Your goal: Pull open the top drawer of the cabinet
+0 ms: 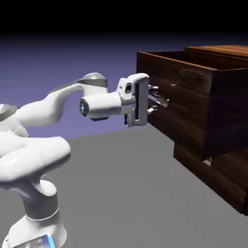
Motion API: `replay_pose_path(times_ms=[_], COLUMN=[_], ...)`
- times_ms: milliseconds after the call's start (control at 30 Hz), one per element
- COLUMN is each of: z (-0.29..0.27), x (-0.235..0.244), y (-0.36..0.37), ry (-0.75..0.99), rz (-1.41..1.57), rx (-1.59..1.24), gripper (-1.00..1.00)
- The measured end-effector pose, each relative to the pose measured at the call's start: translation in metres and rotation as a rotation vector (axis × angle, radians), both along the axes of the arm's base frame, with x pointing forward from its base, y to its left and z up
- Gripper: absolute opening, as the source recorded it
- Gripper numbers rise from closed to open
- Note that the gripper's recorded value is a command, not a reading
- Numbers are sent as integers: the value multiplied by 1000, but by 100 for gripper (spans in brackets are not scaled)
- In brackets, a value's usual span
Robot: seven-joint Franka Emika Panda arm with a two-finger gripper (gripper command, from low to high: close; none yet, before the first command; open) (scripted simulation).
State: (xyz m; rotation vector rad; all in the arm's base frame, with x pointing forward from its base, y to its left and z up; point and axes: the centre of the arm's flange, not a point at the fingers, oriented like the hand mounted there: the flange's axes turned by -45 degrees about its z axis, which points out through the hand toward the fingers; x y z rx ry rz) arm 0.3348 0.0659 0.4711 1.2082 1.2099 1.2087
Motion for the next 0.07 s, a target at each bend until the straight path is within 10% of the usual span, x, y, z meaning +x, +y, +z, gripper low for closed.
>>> replay_pose_path(times_ms=[67], z=[0], x=[-19], y=[-1], ry=[0], rz=[0], rx=[1], gripper=[100])
